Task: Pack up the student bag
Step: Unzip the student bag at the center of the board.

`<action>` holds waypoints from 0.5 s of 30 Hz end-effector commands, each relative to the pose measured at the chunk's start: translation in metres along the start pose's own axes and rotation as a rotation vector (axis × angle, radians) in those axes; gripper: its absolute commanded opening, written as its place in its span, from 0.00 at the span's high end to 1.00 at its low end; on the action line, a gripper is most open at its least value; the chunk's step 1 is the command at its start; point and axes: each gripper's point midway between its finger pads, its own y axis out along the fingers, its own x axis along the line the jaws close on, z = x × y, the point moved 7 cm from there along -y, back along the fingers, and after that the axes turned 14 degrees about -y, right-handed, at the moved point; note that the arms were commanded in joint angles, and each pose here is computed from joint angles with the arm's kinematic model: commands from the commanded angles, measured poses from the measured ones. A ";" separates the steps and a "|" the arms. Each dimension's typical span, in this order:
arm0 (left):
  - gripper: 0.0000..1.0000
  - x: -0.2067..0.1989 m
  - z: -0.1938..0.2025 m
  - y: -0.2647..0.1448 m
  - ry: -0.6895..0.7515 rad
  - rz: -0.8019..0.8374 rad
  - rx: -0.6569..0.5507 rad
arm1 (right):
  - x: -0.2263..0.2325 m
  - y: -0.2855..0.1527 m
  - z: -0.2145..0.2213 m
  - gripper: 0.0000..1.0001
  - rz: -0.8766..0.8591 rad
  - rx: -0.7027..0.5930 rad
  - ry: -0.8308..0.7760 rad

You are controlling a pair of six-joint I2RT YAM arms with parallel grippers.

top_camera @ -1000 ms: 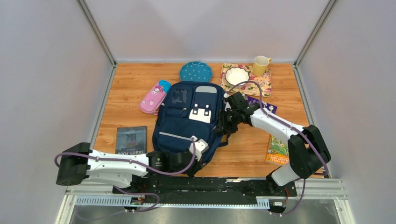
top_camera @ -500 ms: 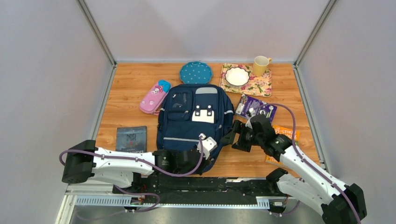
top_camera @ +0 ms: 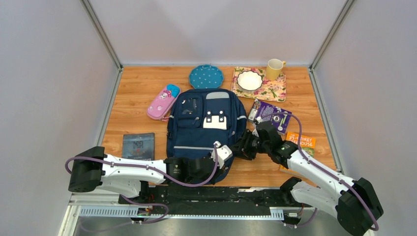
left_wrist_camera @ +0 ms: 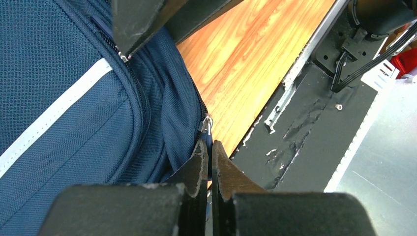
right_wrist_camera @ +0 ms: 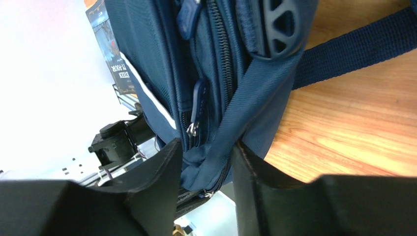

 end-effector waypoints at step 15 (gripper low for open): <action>1.00 0.031 0.009 -0.034 -0.076 -0.100 -0.052 | 0.003 -0.011 -0.060 1.00 0.065 -0.164 -0.105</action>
